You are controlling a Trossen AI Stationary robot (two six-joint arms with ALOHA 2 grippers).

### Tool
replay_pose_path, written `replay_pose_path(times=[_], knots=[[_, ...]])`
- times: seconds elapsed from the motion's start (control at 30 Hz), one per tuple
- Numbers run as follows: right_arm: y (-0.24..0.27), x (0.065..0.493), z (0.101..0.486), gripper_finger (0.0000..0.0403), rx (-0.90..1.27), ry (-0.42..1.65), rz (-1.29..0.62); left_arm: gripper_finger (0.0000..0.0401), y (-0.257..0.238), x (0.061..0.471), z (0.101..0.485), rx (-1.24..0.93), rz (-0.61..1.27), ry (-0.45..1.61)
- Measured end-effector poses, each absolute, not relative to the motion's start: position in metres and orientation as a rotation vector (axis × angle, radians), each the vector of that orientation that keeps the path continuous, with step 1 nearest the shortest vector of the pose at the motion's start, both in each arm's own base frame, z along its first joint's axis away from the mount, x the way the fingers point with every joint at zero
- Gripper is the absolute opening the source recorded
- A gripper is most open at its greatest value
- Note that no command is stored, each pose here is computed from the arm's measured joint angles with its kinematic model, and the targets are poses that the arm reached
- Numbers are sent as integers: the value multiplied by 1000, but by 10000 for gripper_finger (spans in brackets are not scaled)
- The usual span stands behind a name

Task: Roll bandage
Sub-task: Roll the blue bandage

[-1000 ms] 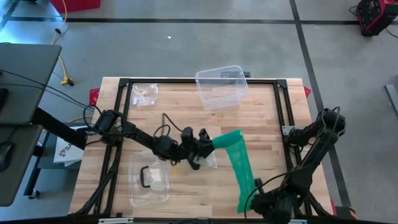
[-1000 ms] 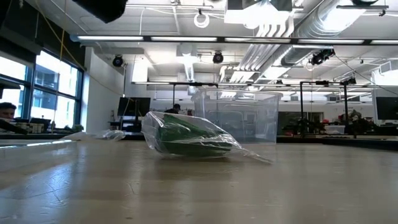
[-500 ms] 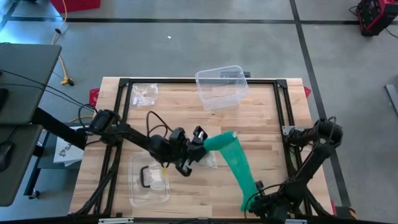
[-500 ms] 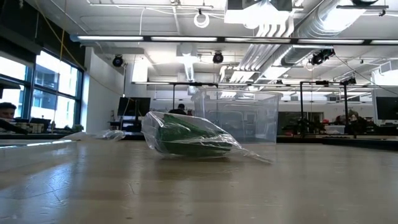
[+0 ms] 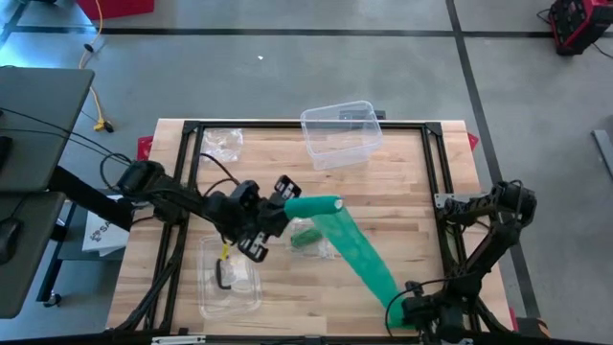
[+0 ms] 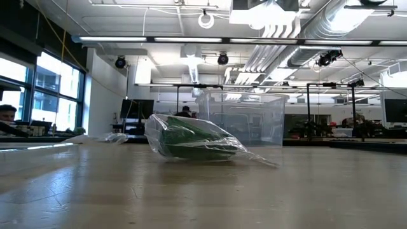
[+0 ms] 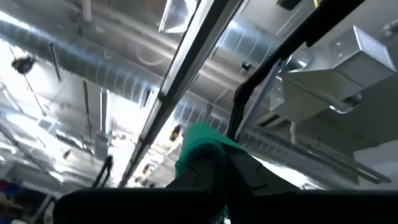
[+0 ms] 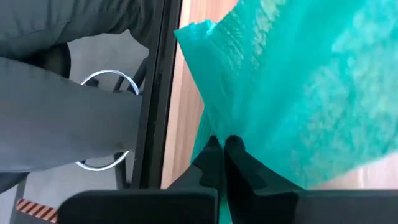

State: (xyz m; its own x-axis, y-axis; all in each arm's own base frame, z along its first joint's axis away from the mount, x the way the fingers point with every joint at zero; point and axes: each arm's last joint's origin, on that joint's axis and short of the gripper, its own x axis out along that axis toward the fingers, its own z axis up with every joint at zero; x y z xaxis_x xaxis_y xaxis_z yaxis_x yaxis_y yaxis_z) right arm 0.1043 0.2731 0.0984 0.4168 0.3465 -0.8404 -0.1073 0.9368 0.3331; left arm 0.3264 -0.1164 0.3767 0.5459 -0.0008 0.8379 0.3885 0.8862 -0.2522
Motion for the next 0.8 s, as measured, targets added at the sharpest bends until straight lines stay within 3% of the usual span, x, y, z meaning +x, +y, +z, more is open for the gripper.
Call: replay_pose_path(times=[0.17, 0.33, 0.5, 0.8], knots=[[276, 98, 100, 0, 256, 1117, 280, 5, -120, 319, 386, -357, -184, -958], [290, 104, 127, 0, 178, 1075, 361, 5, -117, 330, 375, -333, 97, -773], [297, 123, 192, 0, 78, 952, 380, 5, -105, 360, 340, -286, 324, -502], [272, 142, 314, 0, -244, 707, 186, 5, -111, 409, 234, -398, 274, -129]])
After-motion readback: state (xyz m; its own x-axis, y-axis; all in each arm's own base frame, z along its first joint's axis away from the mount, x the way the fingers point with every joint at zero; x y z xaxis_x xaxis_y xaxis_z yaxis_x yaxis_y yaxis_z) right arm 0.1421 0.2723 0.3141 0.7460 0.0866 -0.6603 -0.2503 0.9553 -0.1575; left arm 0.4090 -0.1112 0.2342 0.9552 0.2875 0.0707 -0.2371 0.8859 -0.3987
